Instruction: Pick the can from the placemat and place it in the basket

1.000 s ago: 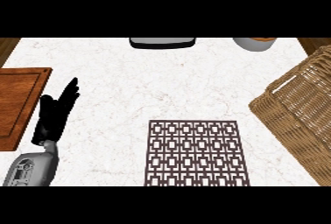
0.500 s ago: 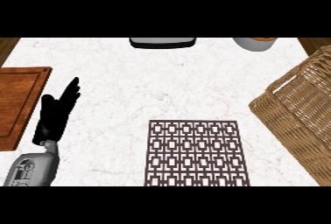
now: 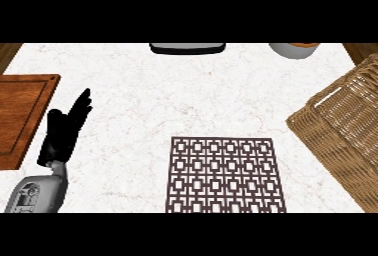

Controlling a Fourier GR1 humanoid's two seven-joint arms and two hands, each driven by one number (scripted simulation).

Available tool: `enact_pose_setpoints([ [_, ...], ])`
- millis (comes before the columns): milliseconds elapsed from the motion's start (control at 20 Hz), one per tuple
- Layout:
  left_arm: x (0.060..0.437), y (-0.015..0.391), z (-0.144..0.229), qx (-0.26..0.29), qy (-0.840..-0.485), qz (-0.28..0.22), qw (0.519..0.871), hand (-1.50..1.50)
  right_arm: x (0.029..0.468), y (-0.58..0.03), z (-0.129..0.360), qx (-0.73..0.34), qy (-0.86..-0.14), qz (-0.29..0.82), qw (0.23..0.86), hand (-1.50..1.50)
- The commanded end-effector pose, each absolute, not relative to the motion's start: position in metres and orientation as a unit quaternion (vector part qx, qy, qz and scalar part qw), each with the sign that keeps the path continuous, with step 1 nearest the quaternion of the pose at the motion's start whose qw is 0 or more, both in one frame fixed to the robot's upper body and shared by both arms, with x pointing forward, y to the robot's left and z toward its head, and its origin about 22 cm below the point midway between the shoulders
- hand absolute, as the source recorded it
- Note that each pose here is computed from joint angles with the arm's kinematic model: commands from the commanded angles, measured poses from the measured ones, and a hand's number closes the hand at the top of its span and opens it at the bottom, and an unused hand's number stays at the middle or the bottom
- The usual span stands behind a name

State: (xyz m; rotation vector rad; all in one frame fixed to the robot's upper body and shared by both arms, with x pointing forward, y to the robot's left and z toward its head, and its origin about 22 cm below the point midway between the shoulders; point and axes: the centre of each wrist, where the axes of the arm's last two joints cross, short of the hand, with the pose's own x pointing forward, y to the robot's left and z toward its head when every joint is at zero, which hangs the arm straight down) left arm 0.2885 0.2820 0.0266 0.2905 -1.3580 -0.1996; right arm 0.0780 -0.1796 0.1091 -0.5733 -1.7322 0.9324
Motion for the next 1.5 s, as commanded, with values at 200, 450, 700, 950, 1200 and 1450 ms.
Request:
enact_pose_setpoints([
  [200, 0.289, 0.281, 0.024, 0.132, -0.619, -0.098, 0.768, 0.0, 0.08, -0.221, 0.179, -0.399, -0.701, 0.364, 0.466, 1.5],
  [450, 0.288, 0.287, 0.027, 0.131, -0.623, -0.092, 0.766, 0.0, 0.103, -0.243, 0.187, -0.444, -0.655, 0.393, 0.467, 1.5],
  [700, 0.292, 0.288, 0.026, 0.134, -0.619, -0.09, 0.768, 0.0, 0.135, -0.273, 0.202, -0.488, -0.618, 0.406, 0.465, 1.5],
  [950, 0.292, 0.286, 0.033, 0.127, -0.627, -0.094, 0.763, 0.0, 0.174, -0.317, 0.222, -0.477, -0.622, 0.4, 0.475, 1.5],
  [1200, 0.288, 0.284, 0.025, 0.128, -0.628, -0.093, 0.762, 0.0, 0.191, -0.381, 0.265, -0.419, -0.651, 0.399, 0.491, 1.5],
  [1450, 0.291, 0.286, 0.025, 0.124, -0.622, -0.097, 0.767, 0.0, 0.209, -0.448, 0.274, -0.409, -0.627, 0.417, 0.516, 1.5],
])
